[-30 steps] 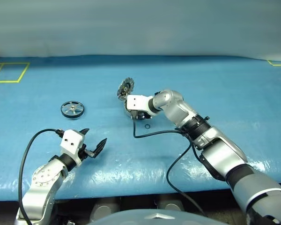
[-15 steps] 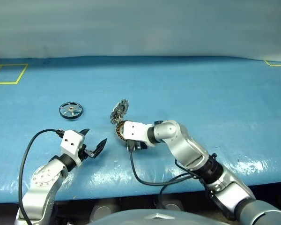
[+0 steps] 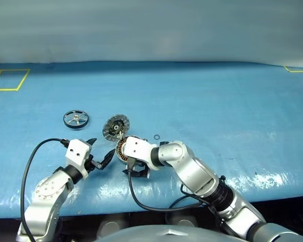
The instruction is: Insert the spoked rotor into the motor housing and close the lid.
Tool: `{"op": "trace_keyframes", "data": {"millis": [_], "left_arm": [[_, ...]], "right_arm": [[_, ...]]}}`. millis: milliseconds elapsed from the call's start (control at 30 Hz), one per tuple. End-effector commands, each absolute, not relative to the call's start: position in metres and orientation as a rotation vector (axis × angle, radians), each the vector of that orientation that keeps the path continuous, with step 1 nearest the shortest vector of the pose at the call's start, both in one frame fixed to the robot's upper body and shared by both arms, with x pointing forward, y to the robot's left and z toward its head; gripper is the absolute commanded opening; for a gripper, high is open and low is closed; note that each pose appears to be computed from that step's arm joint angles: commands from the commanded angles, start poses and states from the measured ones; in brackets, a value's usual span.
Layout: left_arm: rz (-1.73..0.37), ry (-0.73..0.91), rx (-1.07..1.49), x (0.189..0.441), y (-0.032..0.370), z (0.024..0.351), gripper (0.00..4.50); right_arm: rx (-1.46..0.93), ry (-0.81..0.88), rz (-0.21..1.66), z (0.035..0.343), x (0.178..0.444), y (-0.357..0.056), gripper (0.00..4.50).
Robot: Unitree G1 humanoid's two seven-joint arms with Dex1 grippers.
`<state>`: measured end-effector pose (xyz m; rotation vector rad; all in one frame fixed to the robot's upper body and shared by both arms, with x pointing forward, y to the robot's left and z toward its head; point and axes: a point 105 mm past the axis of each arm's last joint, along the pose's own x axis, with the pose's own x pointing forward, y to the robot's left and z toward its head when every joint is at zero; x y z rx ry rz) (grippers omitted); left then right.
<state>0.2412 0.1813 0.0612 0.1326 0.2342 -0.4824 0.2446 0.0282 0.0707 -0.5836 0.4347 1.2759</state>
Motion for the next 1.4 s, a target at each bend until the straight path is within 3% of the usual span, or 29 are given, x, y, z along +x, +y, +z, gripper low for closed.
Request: {"op": "trace_keyframes", "data": {"millis": [33,167,367,567,767,1400], "left_arm": [[-0.497,0.209,0.121,0.243,0.178,0.066,4.50],[-0.503,0.209,0.117,0.242,0.177,0.066,4.50],[-0.550,0.215,0.074,0.237,0.173,0.068,4.50],[-0.573,0.198,0.073,0.234,0.172,0.070,4.50],[-0.595,0.193,0.135,0.228,0.170,0.066,4.50],[-0.574,0.192,0.133,0.230,0.171,0.065,4.50]], "right_arm": [[-0.553,0.319,1.265,0.104,0.246,0.036,4.13],[-0.518,0.261,1.250,0.127,0.246,0.032,4.13],[-0.205,0.120,1.328,0.166,0.240,0.010,4.13],[-0.156,0.141,1.042,0.135,0.278,-0.045,4.13],[-0.121,0.146,0.824,0.101,0.304,-0.066,4.13],[-0.147,0.221,0.697,0.039,0.307,-0.062,4.13]]}}
